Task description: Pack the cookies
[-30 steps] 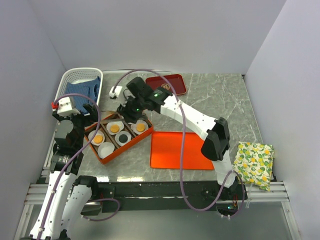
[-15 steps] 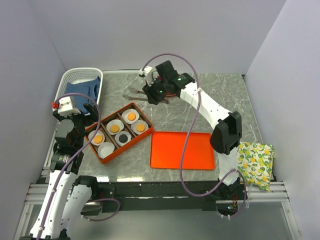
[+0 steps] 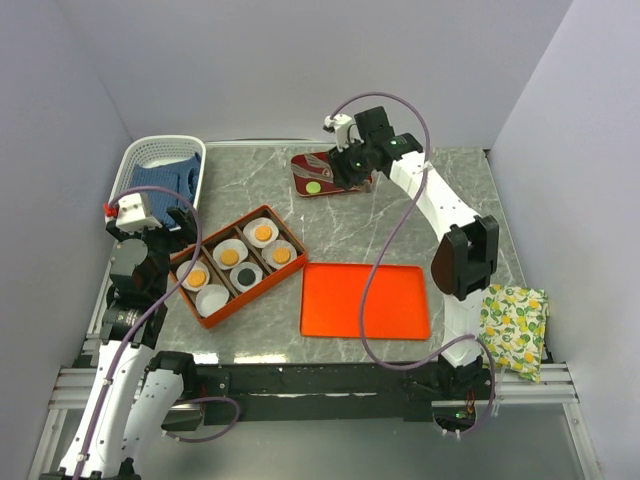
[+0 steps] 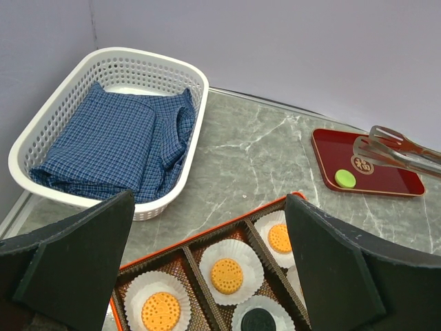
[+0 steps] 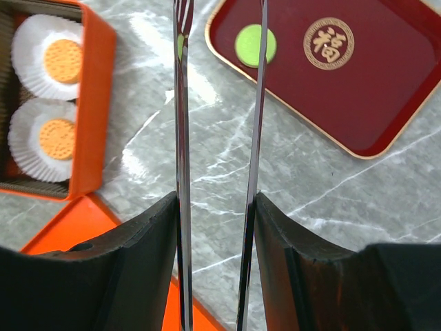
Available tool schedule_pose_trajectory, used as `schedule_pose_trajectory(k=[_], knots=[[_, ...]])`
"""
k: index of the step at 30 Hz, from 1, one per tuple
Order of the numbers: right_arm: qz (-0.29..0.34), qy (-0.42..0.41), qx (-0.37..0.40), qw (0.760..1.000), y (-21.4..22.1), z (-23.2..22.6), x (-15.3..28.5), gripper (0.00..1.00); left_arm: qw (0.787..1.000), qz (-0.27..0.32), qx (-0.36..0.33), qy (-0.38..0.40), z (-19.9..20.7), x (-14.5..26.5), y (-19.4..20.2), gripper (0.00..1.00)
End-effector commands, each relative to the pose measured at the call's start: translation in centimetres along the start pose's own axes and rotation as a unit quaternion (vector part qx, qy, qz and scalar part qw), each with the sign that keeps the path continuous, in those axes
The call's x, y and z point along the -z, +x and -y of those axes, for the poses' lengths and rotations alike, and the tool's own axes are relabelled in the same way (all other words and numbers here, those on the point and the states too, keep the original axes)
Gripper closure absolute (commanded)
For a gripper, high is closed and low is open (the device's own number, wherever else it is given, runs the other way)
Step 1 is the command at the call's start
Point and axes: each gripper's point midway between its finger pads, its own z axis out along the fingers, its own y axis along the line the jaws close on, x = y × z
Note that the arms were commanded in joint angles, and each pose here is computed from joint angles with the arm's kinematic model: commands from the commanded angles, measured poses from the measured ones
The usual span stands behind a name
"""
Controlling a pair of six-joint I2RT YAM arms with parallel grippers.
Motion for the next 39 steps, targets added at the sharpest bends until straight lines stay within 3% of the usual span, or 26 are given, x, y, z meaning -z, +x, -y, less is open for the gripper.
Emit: schedule_pose_trajectory(k=[1, 14, 39], knots=[[-0.002, 0.002, -0.027, 1.000, 0.8, 1.4, -1.8, 0.48, 1.000, 0.019, 0.007, 0.012, 0.6, -0.2, -1.1, 0.03], [-0.033, 0.014, -0.048, 0.998, 2.6, 3.1, -5.1, 0.48, 1.000, 0.015, 0.005, 0.011, 0.5, -0.4, -0.9, 0.03], [-0.044, 0.021, -0.056, 0.997, 3.2, 3.5, -5.9, 0.47, 1.000, 0.013, 0.004, 0.012, 0.6, -0.4, -0.8, 0.03]])
